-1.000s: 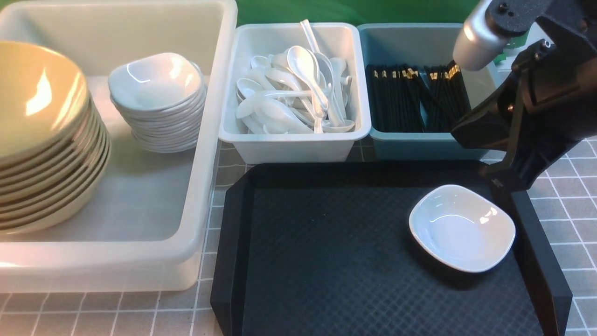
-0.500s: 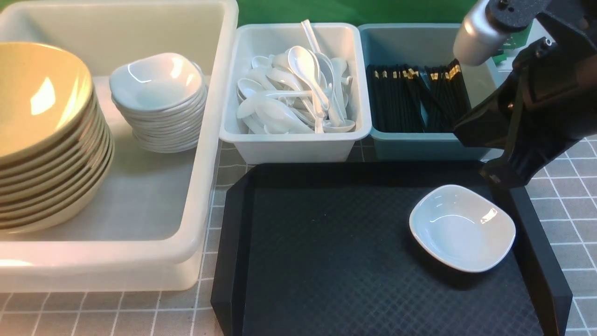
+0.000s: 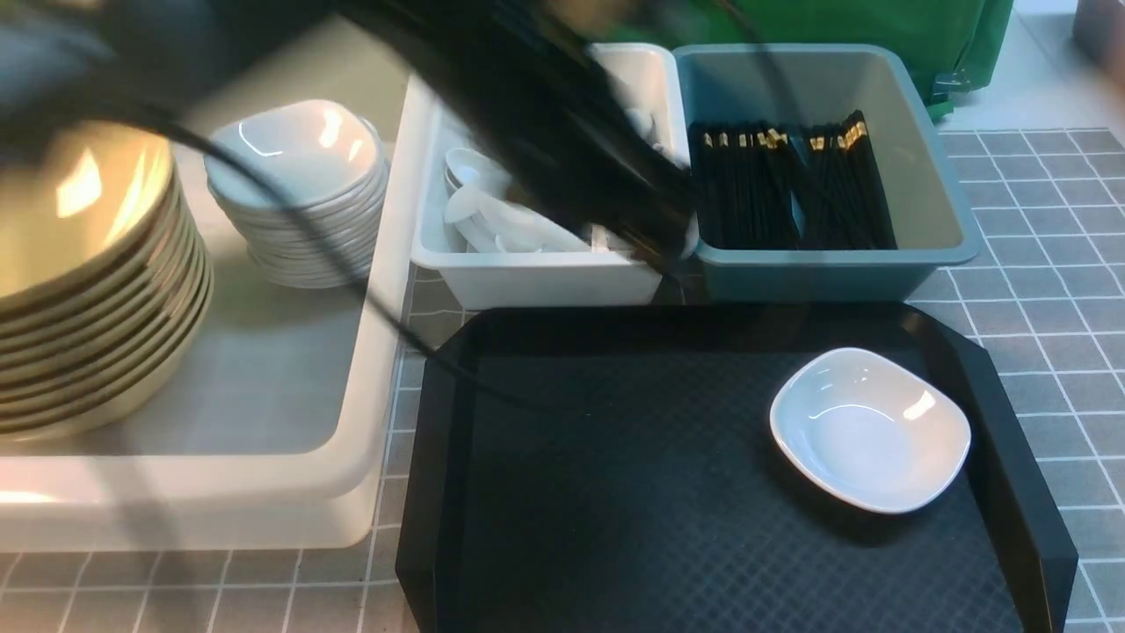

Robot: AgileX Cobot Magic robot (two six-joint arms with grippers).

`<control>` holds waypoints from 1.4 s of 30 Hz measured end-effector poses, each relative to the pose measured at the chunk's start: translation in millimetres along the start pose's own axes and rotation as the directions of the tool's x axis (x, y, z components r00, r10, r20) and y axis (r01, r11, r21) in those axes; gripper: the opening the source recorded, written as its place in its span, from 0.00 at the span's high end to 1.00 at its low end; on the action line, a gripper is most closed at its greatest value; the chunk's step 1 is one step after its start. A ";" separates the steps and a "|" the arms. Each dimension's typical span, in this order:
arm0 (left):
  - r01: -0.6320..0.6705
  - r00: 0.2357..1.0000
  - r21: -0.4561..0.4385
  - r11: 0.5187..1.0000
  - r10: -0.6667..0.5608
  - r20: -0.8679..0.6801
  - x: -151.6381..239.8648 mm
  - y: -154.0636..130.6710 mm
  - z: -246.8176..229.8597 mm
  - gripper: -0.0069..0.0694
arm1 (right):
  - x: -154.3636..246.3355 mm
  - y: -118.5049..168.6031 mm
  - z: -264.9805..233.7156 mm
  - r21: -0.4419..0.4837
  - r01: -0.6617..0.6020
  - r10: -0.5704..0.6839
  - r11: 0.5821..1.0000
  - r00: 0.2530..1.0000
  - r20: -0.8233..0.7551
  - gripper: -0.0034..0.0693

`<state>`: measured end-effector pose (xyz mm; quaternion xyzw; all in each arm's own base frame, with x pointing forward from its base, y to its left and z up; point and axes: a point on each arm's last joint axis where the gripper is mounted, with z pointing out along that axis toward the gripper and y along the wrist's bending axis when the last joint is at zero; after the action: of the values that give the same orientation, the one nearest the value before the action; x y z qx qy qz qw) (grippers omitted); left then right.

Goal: On grey table put chopsticks spoon bowls plates into blue grey white boxes.
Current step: 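Grasp the small white bowl on the black tray by its rim with the left gripper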

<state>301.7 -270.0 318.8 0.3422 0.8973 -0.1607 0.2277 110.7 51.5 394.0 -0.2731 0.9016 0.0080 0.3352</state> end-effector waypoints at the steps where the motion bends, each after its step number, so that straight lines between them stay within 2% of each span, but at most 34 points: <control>1: -0.020 1.000 0.012 1.000 0.020 -0.003 -0.9 -9.4 18.5 0.24 | 6.2 0.2 -2.8 0.001 -0.010 0.010 1.000 1.000 0.005 0.89; 4: -0.057 0.998 0.031 0.998 0.057 0.005 -1.0 -28.6 63.0 0.25 | 23.7 0.9 -10.2 0.002 -0.047 0.047 0.999 0.998 0.032 0.89; 7: -0.068 0.998 0.035 0.997 0.067 0.008 1.7 -36.0 94.3 0.25 | 37.1 1.7 -13.6 0.002 -0.068 0.067 0.998 0.997 0.047 0.89; 19: 0.036 0.999 0.024 0.999 -0.036 -0.009 15.5 -30.0 163.5 0.28 | 46.5 3.0 -10.8 0.002 -0.066 0.066 0.998 0.997 0.036 0.89; 24: 0.075 0.997 0.044 0.996 -0.075 -0.013 18.7 -31.7 176.8 0.50 | 46.5 3.0 -10.8 0.002 -0.059 0.059 0.998 0.998 0.036 0.89; 25: 0.085 0.996 0.050 0.995 -0.085 -0.013 19.0 -33.7 178.1 0.67 | 46.5 3.0 -10.8 0.002 -0.059 0.059 0.998 0.998 0.036 0.89; 26: 0.087 0.996 0.052 0.995 -0.086 -0.014 19.2 -34.4 178.3 0.68 | 46.5 3.0 -10.8 0.002 -0.059 0.059 0.998 0.998 0.036 0.89; 27: 0.090 0.996 0.055 0.994 -0.090 -0.003 17.4 -34.8 177.8 0.76 | 46.5 3.0 -10.8 0.002 -0.059 0.059 0.998 0.998 0.036 0.89; 28: 0.085 0.996 0.059 0.995 -0.085 0.014 12.3 -36.5 172.1 0.82 | 46.5 3.0 -10.8 0.002 -0.059 0.059 0.998 0.998 0.036 0.89; 32: -0.006 1.000 0.018 1.000 0.006 0.015 -3.6 -37.8 140.8 0.90 | 46.5 3.1 -10.8 0.001 -0.059 0.059 0.998 0.998 0.036 0.89; 37: -0.123 0.988 -0.090 0.988 0.130 0.080 -30.2 -30.3 74.7 0.91 | 42.8 5.1 -5.5 -0.017 -0.021 0.021 1.000 1.000 0.012 0.89; 38: -0.138 0.978 -0.129 0.982 0.156 0.138 -40.2 -27.3 39.7 0.91 | 39.6 6.8 -0.7 -0.034 -0.003 0.003 0.999 1.000 -0.008 0.89; 39: -0.143 0.974 -0.141 0.980 0.164 0.158 -42.7 -26.8 29.2 0.91 | 38.5 7.2 1.0 -0.037 -0.001 0.000 0.999 1.000 -0.016 0.89; 42: -0.109 0.935 -0.256 0.961 0.186 0.301 -49.3 -4.4 -68.6 0.91 | 22.4 14.5 14.9 -0.117 0.041 -0.046 0.992 0.998 -0.041 0.89</control>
<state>310.8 -269.3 402.8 0.3487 0.8324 -0.0893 0.4213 98.4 55.9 366.4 -0.3120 0.9005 0.0471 0.2991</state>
